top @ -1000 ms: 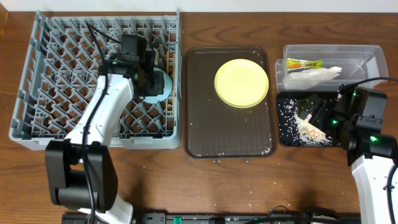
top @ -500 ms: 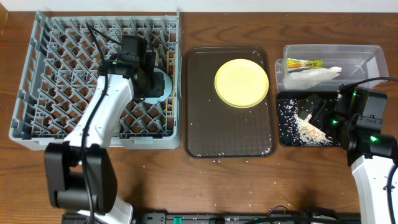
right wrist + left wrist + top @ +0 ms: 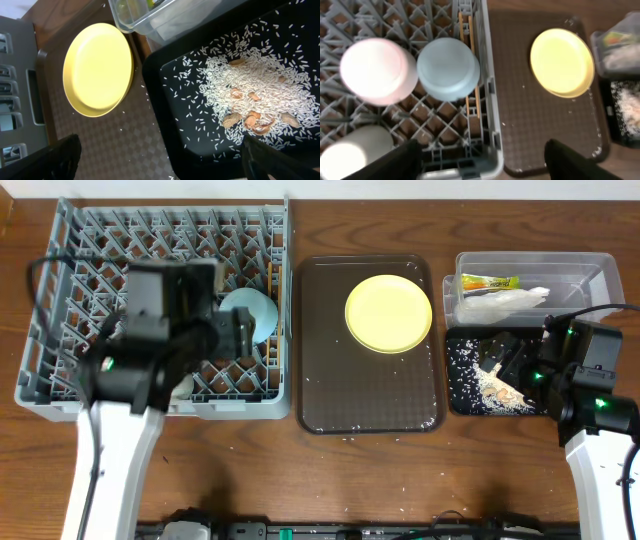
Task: Sort waste into correct bins and load items into the dishwasher
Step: 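Release the blue bowl and pull left gripper back toward the front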
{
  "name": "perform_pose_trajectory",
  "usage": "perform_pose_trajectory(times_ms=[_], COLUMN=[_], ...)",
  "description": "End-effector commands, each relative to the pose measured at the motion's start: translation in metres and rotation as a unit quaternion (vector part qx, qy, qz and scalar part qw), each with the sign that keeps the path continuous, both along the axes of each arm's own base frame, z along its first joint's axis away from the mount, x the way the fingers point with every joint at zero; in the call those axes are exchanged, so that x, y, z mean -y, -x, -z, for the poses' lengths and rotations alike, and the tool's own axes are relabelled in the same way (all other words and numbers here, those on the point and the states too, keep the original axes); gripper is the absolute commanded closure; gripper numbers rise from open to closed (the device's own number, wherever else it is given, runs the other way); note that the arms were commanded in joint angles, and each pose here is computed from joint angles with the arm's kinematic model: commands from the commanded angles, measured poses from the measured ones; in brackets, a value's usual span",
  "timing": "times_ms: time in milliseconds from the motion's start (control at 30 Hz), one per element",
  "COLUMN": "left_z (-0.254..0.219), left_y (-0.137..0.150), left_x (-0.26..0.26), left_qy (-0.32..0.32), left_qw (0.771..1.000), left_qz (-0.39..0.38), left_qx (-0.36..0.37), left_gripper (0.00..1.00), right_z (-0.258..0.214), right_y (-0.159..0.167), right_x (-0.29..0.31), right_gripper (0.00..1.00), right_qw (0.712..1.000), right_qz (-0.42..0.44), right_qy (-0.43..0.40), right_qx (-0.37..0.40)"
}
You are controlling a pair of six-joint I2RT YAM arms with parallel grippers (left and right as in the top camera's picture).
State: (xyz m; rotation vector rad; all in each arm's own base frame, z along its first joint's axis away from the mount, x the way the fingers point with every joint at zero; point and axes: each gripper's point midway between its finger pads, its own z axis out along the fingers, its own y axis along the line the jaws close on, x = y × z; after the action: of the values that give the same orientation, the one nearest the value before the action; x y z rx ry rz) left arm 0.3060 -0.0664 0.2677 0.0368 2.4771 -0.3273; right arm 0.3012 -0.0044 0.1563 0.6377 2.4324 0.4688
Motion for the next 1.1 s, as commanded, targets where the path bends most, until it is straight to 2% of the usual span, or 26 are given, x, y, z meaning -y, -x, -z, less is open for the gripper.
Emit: perform_pose_trajectory(times_ms=[0,167,667,867,1067], left_z=[-0.025,-0.034,-0.043,-0.057,-0.06], left_y=[0.02,0.044,0.055,0.049,0.037], left_x=[-0.003,-0.006,-0.01,-0.019,-0.03], left_qy=[0.0,0.001,-0.005,-0.008,-0.006], left_qw=[1.0,0.999,0.998,0.988,0.959], left_qz=[-0.002,-0.003,-0.007,-0.029,-0.06], left_qx=[0.03,0.038,0.065,0.153,0.277], left_gripper=[0.18,0.14,0.08,0.08,0.07], right_z=[-0.008,-0.008,-0.008,-0.008,-0.008], right_y=[-0.002,-0.002,-0.002,-0.002,-0.002], right_x=[0.001,0.001,0.001,0.001,0.001], right_gripper=[0.01,0.01,0.01,0.01,0.01], right_qw=[1.0,1.0,1.0,1.0,1.0], right_qz=[0.003,0.003,0.003,0.003,0.003], right_qy=[0.001,0.001,0.001,0.001,0.001], right_qx=[0.011,0.011,0.011,0.011,0.011])
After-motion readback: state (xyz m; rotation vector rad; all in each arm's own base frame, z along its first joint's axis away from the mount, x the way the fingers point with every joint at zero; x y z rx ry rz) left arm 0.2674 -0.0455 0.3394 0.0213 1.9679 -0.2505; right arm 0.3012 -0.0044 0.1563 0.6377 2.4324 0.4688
